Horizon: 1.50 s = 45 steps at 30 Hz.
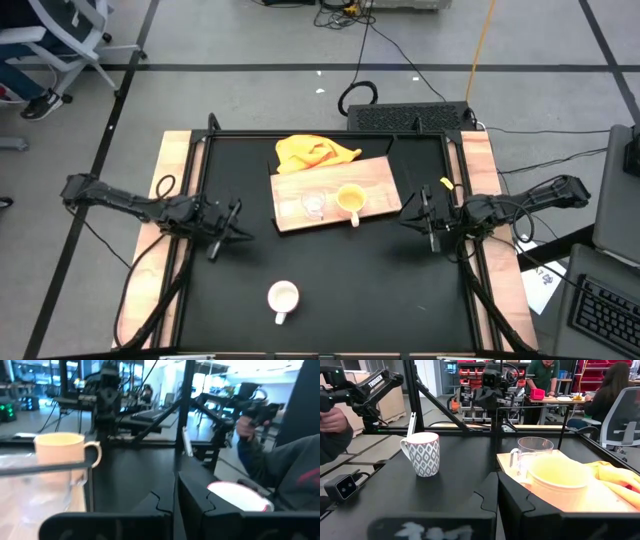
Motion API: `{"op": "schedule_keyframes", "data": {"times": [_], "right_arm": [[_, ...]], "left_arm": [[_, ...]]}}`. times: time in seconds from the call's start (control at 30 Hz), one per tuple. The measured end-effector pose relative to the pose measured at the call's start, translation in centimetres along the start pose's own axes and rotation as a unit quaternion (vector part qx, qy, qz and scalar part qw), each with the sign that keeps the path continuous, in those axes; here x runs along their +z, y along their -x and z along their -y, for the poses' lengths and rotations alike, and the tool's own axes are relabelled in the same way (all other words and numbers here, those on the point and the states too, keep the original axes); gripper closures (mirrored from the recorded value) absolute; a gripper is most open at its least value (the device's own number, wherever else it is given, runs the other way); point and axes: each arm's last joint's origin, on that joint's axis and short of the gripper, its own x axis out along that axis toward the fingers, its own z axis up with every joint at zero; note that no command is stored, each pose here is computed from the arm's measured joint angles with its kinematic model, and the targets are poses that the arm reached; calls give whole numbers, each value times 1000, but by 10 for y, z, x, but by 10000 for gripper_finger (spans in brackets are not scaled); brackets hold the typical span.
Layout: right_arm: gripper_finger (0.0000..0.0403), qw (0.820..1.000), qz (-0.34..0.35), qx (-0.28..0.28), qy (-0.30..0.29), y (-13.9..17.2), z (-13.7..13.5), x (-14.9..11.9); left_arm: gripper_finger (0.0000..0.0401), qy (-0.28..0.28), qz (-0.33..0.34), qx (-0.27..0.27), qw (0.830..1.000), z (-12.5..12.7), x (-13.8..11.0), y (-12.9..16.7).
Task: Stack small to large cups/mugs on shelf
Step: Put the gray patterned mug on the shelf
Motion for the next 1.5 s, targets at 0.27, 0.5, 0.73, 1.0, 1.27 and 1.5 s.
{"op": "schedule_keyframes", "data": {"times": [0.27,0.5,0.73,1.0,1.27,1.5], "right_arm": [[403,1000,0,0,1,0,0,0],[403,1000,21,2,15,4,1,4],[403,999,44,5,11,13,2,3],[403,997,74,15,-7,17,2,-15],[403,995,92,24,-3,20,1,-20],[403,995,99,26,-16,20,1,-20]], "left_arm": [[377,-2,-3,-15,1000,8,16,-10],[377,-29,-14,-44,999,18,29,-22],[377,-53,-17,-70,996,27,37,-30],[377,-43,-13,-44,998,29,38,-31],[377,-39,-8,10,999,27,37,-33],[377,-28,-21,7,999,31,46,-51]]}}
